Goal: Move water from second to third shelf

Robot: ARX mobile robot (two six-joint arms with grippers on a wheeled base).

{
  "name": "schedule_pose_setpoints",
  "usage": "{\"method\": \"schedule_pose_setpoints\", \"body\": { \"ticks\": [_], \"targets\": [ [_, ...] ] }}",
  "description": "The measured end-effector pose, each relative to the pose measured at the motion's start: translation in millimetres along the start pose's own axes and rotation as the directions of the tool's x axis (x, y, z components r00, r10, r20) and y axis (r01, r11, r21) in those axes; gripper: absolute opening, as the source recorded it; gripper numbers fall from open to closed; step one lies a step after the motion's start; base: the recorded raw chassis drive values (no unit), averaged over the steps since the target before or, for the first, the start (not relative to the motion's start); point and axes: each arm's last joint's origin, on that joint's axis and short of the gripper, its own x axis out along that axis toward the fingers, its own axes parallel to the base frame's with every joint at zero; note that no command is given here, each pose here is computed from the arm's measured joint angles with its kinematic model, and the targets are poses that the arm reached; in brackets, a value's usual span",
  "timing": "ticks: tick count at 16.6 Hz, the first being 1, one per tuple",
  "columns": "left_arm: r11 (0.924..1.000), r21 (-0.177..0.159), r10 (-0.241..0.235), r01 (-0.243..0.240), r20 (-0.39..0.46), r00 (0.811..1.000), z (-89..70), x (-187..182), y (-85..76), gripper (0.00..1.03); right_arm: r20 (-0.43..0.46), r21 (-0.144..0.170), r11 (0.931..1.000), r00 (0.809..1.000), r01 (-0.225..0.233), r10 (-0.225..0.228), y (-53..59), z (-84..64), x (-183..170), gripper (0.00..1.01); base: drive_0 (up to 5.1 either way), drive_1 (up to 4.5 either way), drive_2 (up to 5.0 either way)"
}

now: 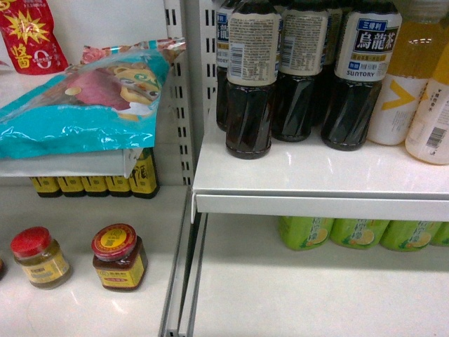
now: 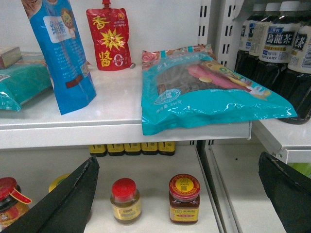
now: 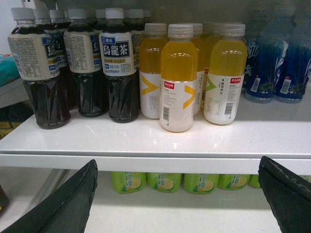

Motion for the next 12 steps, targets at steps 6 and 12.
{"method": "schedule_pose_setpoints", "body": {
  "ticks": [6,12],
  "targets": [
    [1.0,0.0,0.0,0.0,0.0,1.0,0.0,0.0,0.0,0.98,0.0,0.0,1.0,1.0,0.0,0.0,0.0,0.0,0.0,0.98,0.0,0.0,0.0],
    [1.0,0.0,0.0,0.0,0.0,1.0,0.0,0.0,0.0,0.98,0.0,0.0,1.0,1.0,0.0,0.0,0.0,0.0,0.0,0.98,0.0,0.0,0.0]
  ]
}}
